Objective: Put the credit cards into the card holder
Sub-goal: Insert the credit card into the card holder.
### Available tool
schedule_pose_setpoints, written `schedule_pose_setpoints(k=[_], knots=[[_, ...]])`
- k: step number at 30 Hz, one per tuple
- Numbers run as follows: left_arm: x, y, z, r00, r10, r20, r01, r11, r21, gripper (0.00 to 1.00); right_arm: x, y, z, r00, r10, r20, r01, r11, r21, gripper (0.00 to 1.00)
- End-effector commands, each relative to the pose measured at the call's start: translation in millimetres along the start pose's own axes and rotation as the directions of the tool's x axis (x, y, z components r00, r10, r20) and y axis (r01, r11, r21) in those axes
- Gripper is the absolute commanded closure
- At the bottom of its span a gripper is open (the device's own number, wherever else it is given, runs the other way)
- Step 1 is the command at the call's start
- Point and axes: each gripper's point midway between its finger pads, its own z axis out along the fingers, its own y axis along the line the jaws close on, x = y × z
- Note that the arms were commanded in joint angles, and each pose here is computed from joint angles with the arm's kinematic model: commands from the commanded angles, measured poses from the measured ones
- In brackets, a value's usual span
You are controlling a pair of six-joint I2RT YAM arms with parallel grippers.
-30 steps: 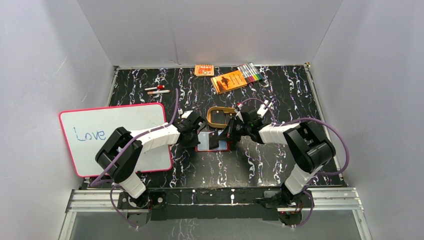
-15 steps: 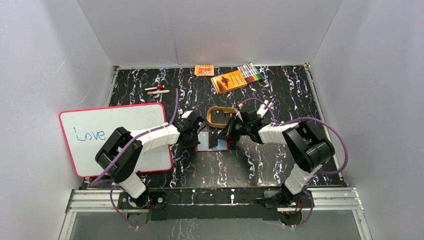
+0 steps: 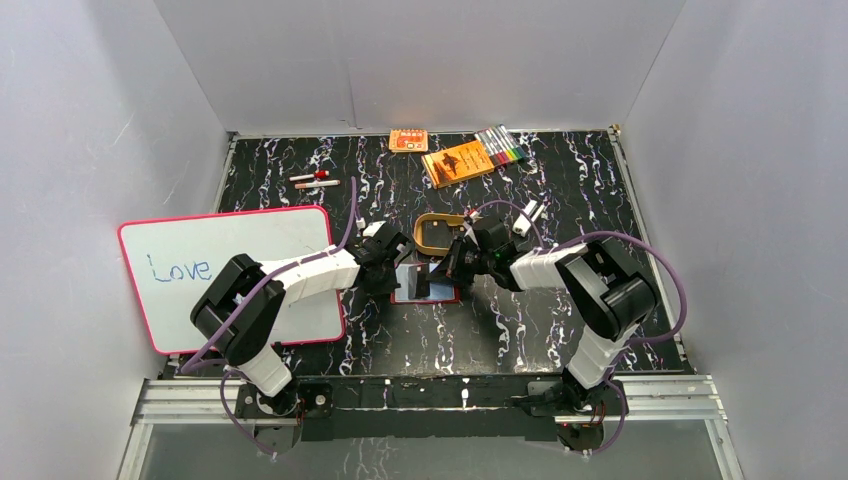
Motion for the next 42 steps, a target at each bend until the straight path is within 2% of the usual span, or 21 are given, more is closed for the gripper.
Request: schedule_pose_setpoints(k=[1, 13, 22, 32, 36, 42], knots=[[13.9, 2.0, 6.4, 0.999, -0.003, -0.048, 0.004, 1.000, 0.005, 1.00, 9.6, 1.5, 6.0, 1.000, -0.008, -0.016, 0.007, 1.000, -0.011, 1.00], [16.7, 0.2, 6.8, 0.998, -0.011, -0.057, 0.013, 1.000, 0.022, 1.00, 14.8, 1.2, 15.7, 0.998, 0.069, 0.011, -0.069, 0.998, -0.009, 1.00], [16.6, 0.5, 6.4, 0.999, -0.011, -0.053, 0.012, 1.000, 0.024, 1.00, 19.1, 8.5, 19.9, 0.999, 0.049, -0.007, -0.049, 0.999, -0.014, 1.00], [15.7, -0.3, 5.0, 0.999, -0.014, -0.049, 0.015, 0.999, 0.029, 1.00, 14.4, 19.8, 12.5, 1.000, 0.014, 0.001, -0.014, 1.000, -0.012, 0.66], [14.7, -0.7, 3.7, 0.999, -0.014, -0.044, 0.016, 0.999, 0.032, 1.00, 15.2, 21.6, 13.2, 1.000, 0.007, -0.005, -0.007, 1.000, -0.011, 0.60], [15.7, -4.7, 3.5, 0.999, -0.014, -0.052, 0.017, 0.998, 0.052, 1.00, 16.8, 28.7, 18.0, 1.000, -0.016, -0.022, 0.015, 1.000, -0.015, 0.59]])
